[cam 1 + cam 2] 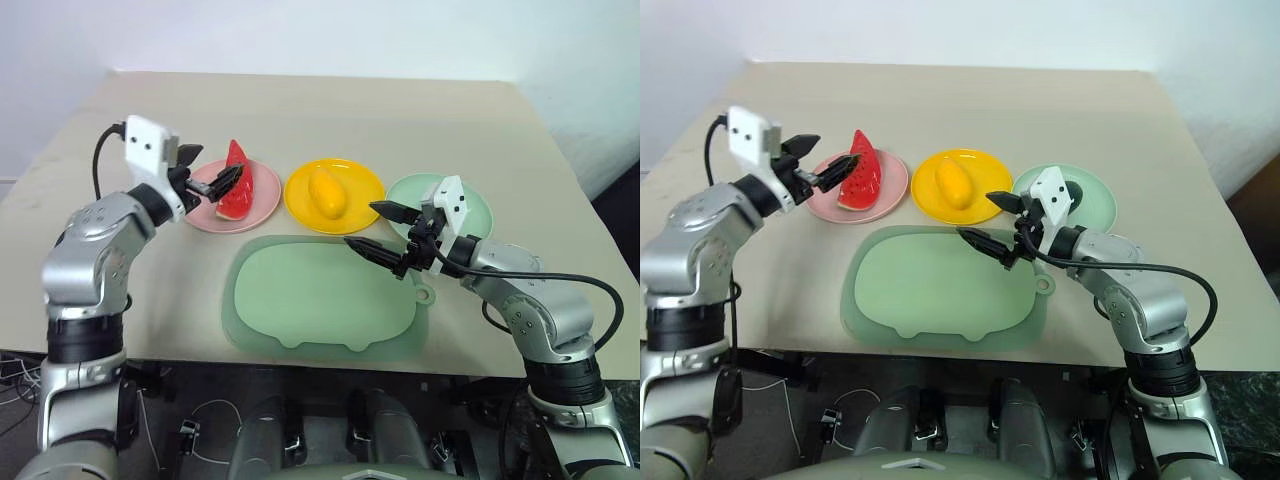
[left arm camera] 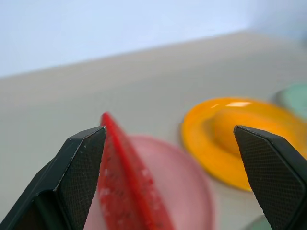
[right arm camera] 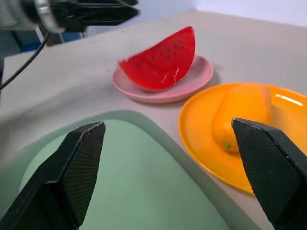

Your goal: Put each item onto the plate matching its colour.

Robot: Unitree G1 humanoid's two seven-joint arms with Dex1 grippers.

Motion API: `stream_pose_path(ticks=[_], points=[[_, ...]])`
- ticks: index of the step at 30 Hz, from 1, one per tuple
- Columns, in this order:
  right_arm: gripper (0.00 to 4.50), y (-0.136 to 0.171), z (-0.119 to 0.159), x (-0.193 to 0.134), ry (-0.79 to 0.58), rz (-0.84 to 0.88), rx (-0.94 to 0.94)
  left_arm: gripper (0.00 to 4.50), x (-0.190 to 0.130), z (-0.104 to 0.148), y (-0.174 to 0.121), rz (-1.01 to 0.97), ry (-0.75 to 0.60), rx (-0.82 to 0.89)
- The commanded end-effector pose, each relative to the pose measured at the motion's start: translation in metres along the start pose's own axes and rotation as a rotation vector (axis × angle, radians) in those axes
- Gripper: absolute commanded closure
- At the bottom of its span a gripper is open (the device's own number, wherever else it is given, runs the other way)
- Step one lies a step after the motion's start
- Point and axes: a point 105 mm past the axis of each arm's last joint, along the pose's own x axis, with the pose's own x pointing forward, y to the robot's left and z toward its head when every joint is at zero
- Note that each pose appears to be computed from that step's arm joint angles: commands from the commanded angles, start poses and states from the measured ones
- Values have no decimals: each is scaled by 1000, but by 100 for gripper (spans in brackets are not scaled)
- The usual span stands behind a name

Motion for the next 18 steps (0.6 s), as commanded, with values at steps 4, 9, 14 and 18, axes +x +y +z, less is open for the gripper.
stream_pose_path(ticks=[4, 9, 14, 18], points=[[0, 8, 14, -11, -76, 13, -27, 3, -38, 7, -18, -139, -63, 58], [0, 12, 5, -28, -55, 24, -44, 3, -66, -26, -45, -304, 7, 81], [0, 16, 2, -36, -33, 32, -28, 3, -78, -41, -48, -316, 17, 80], [0, 15, 0, -39, -22, 21, -25, 3, -79, -44, -46, -296, 8, 67]])
